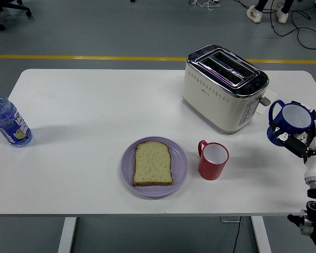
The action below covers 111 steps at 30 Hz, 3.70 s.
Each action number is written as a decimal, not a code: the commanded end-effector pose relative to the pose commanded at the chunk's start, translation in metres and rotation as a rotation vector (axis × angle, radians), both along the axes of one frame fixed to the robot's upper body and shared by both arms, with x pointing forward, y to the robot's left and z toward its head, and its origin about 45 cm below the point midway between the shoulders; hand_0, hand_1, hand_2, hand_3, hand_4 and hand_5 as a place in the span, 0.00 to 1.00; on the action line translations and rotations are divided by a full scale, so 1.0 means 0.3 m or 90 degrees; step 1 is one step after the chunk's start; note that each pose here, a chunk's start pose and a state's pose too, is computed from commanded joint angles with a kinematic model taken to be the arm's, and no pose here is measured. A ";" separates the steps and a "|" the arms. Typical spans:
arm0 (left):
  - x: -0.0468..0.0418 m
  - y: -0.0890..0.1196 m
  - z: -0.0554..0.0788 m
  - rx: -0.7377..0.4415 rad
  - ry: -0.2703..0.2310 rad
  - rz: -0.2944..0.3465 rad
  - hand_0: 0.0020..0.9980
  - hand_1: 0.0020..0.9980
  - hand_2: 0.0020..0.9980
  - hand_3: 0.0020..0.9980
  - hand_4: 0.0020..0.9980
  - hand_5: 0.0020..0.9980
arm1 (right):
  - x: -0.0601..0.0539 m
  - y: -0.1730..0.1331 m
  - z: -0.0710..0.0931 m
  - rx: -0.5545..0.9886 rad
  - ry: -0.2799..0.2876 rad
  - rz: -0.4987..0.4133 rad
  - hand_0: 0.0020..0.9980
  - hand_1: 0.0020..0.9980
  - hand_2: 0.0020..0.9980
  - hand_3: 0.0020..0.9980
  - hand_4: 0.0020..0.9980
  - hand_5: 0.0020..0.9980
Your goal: Pick up the cup,pour liquid into bread,place the cup on the desk
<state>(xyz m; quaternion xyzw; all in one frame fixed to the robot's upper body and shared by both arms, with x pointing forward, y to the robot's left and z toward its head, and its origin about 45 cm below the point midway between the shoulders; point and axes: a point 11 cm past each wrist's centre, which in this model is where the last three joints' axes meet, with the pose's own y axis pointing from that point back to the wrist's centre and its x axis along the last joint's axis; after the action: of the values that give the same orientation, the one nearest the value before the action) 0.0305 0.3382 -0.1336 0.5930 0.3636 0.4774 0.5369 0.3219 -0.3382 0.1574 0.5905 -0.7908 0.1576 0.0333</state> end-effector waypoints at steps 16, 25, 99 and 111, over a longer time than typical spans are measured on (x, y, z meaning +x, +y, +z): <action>0.010 0.000 0.001 0.000 -0.003 -0.001 0.64 0.65 0.66 0.56 0.33 0.84 | -0.006 0.052 -0.117 -0.012 0.038 0.024 0.43 0.39 0.55 0.56 0.65 0.00; 0.007 -0.001 0.000 -0.001 -0.002 -0.001 0.64 0.65 0.66 0.56 0.33 0.84 | -0.017 0.064 -0.193 -0.001 0.085 0.014 0.43 0.39 0.54 0.56 0.64 0.00; 0.004 -0.005 0.000 -0.002 -0.001 -0.002 0.64 0.65 0.66 0.56 0.32 0.84 | -0.020 0.089 -0.276 -0.061 0.151 0.042 0.78 0.60 0.76 0.95 0.86 0.04; 0.005 -0.005 0.000 -0.001 -0.001 -0.002 0.64 0.65 0.66 0.56 0.32 0.83 | -0.018 0.089 -0.272 -0.060 0.146 0.039 0.80 0.61 0.77 0.95 0.88 0.06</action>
<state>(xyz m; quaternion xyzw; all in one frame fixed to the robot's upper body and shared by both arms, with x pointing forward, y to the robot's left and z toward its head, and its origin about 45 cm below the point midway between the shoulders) 0.0320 0.3368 -0.1337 0.5927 0.3630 0.4764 0.5385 0.3164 -0.3114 0.0758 0.6265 -0.7549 0.1268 0.1467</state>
